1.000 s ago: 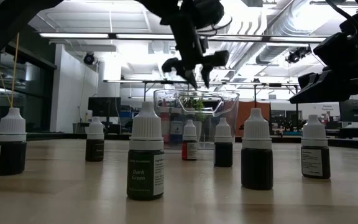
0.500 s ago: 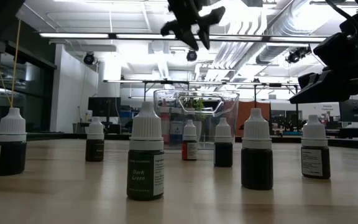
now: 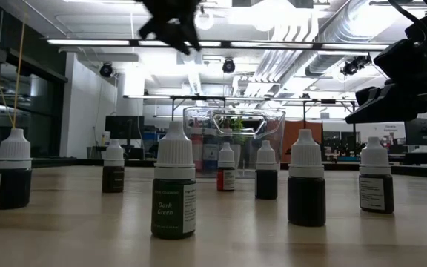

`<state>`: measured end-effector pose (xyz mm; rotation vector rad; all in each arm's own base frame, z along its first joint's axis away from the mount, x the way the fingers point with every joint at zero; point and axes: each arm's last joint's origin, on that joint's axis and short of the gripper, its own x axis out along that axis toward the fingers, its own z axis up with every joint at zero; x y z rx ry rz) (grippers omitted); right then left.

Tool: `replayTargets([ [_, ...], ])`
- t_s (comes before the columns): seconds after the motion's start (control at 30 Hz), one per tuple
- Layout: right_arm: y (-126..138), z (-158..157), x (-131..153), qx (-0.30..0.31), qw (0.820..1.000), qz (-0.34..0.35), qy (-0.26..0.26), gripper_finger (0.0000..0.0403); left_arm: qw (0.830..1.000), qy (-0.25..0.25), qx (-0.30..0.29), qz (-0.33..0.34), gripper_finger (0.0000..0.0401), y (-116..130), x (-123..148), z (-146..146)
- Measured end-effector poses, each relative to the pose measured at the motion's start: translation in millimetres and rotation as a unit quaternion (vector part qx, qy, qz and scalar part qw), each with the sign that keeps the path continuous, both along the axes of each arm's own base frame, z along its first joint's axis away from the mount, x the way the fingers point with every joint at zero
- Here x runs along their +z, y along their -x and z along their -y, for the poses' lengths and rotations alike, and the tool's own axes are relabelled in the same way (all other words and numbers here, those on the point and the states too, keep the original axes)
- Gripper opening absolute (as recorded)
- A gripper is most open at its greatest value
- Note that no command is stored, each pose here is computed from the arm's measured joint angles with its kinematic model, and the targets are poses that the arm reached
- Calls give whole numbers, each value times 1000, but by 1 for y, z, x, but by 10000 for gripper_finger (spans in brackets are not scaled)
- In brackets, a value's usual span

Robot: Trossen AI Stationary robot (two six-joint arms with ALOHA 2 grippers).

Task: Pick & Place food coloring
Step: Put the large black food coloring bottle into the transparent bin

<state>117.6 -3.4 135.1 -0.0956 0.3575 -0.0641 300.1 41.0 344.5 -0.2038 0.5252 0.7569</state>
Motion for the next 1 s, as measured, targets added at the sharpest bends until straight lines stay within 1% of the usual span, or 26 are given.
replayTargets([
  [0.1, 0, 0, 0, 0, 1000, 0, 0, 0, 999, 12, -34, 0, 163, 29, -7, 13],
  [0.2, 0, 0, 0, 0, 1000, 0, 0, 0, 996, 31, -81, 0, 163, 55, -11, 26],
  [0.33, 0, 0, 0, 0, 1000, 0, 0, 0, 985, 58, -162, -17, 163, 89, -15, 43],
  [0.47, 0, 0, 0, 0, 1000, 0, 0, 0, 964, 91, -245, -52, 163, 119, -15, 61],
  [0.6, 0, 0, 0, 0, 1000, 0, 0, 0, 941, 118, -309, -74, 163, 142, -14, 77],
  [0.7, 0, 0, 0, 0, 1000, 1, 0, 0, 928, 133, -337, -88, 163, 153, -14, 86],
  [0.83, 0, 0, 0, 0, 1000, 1, 0, 0, 906, 150, -375, -124, 163, 167, -17, 99],
  [1.0, 0, 0, 0, 0, 1000, 0, 0, 0, 872, 145, -438, -166, 163, 180, -21, 116],
])
